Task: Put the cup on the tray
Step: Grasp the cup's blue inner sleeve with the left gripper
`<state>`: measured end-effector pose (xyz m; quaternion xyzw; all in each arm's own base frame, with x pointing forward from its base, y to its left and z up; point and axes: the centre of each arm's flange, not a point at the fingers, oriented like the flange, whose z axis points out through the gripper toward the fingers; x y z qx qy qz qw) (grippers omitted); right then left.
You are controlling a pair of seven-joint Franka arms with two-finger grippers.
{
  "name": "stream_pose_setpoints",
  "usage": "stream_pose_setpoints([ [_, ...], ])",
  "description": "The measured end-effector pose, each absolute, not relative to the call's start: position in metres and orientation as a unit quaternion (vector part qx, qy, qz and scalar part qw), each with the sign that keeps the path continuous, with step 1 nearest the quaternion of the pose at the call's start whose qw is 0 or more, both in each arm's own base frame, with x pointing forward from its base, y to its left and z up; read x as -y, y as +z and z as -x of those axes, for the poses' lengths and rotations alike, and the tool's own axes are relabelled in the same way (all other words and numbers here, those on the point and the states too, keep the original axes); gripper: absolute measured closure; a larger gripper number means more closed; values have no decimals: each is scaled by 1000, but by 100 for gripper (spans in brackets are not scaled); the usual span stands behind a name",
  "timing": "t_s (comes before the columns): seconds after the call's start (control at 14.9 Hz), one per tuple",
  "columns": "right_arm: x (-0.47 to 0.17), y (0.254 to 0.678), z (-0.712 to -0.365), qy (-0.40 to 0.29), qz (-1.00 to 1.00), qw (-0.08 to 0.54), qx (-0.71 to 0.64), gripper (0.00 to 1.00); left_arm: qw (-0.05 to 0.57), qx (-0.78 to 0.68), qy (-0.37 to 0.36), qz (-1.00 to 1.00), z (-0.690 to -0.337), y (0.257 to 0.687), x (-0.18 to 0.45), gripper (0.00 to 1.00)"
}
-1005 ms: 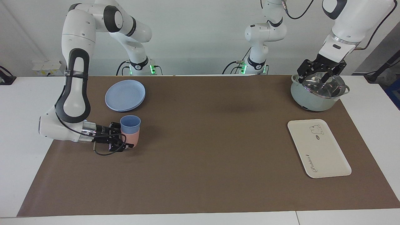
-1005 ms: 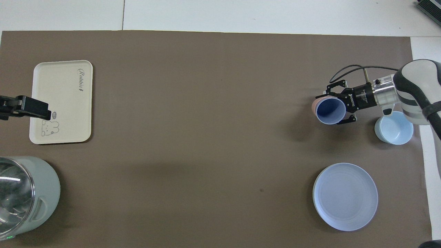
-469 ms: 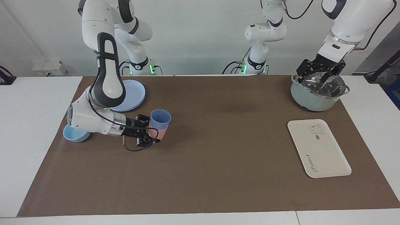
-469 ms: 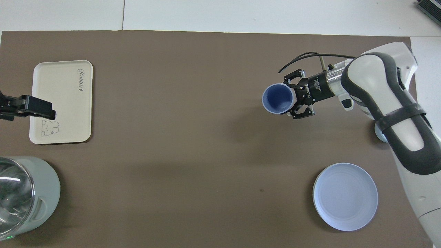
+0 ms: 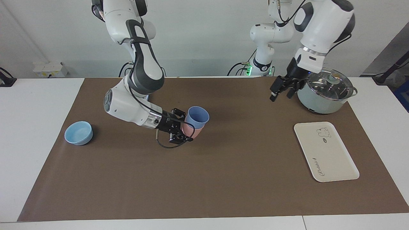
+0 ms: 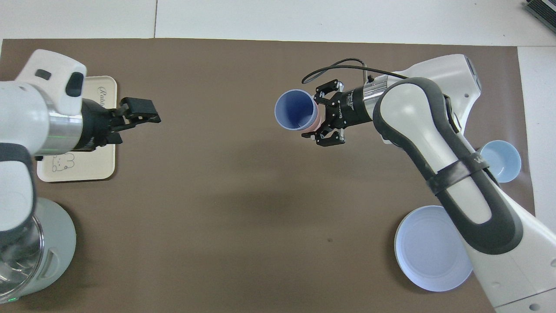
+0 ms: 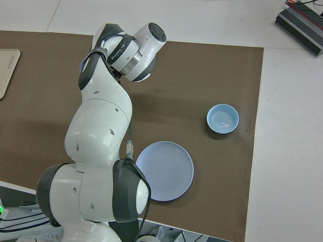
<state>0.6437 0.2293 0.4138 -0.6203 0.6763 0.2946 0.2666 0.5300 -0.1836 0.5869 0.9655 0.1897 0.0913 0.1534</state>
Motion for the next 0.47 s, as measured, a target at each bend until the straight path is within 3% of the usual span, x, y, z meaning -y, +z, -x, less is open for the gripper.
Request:
stream_pose_setpoints([
  [0.47, -252, 437, -634, 291, 608, 274, -686, 23, 239, -204, 153, -937, -496, 605, 290, 0],
])
